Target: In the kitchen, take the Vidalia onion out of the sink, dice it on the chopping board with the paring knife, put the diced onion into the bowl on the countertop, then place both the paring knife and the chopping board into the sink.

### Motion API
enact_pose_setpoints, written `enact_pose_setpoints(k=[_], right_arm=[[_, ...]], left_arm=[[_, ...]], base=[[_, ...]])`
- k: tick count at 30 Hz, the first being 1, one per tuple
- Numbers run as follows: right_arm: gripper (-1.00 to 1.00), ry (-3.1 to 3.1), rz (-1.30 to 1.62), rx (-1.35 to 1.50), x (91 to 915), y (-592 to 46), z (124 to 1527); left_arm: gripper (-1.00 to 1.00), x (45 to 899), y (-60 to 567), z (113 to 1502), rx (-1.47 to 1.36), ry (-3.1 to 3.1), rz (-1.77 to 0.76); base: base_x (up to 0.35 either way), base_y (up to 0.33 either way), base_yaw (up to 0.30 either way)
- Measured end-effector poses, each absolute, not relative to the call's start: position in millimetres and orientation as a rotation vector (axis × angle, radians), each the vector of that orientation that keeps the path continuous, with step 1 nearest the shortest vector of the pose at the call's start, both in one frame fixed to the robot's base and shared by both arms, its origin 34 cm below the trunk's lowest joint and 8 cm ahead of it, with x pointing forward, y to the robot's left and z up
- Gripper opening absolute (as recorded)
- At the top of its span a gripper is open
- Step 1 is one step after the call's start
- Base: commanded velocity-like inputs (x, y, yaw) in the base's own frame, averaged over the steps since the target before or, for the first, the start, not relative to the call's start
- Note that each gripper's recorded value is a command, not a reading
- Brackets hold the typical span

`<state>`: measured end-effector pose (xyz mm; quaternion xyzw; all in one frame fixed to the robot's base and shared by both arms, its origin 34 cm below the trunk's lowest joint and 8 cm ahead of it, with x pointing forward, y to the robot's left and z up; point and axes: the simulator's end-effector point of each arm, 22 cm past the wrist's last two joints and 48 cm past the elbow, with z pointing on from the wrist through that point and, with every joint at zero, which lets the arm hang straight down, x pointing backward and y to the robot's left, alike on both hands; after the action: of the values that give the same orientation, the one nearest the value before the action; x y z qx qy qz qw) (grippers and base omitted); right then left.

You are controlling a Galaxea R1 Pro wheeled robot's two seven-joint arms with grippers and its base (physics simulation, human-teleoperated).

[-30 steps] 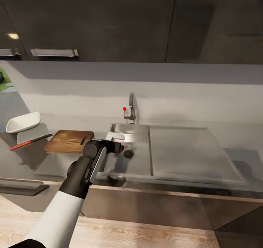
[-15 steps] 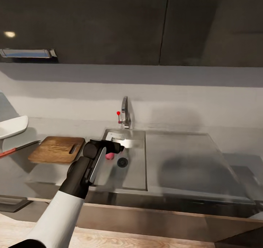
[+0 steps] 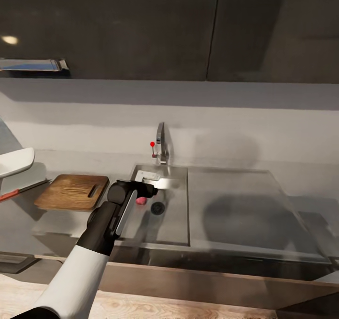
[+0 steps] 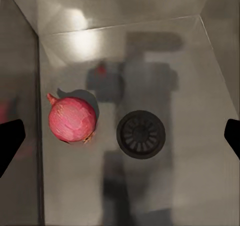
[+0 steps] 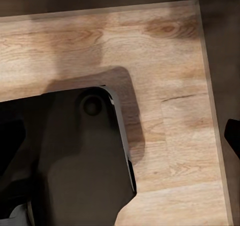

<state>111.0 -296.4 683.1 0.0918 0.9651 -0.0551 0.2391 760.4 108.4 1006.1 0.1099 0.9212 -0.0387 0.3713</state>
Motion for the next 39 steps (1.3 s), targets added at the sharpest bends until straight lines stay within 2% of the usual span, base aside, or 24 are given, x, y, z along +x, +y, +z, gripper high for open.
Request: enact_pose_setpoints(k=[9, 39], right_arm=[[1.0, 2.652, -0.151, 0.253, 107.9, -295.6, 683.1], [1.0, 2.686, -0.149, 0.259, 96.8, -290.1, 683.1]], left_arm=[[1.0, 760.7, 121.5, 991.8, 0.256, 2.391, -0.026], [1.0, 759.7, 122.0, 968.9, 0.256, 2.427, -0.027]], base=[[0.0, 0.0, 0.0], [0.0, 0.0, 0.0]])
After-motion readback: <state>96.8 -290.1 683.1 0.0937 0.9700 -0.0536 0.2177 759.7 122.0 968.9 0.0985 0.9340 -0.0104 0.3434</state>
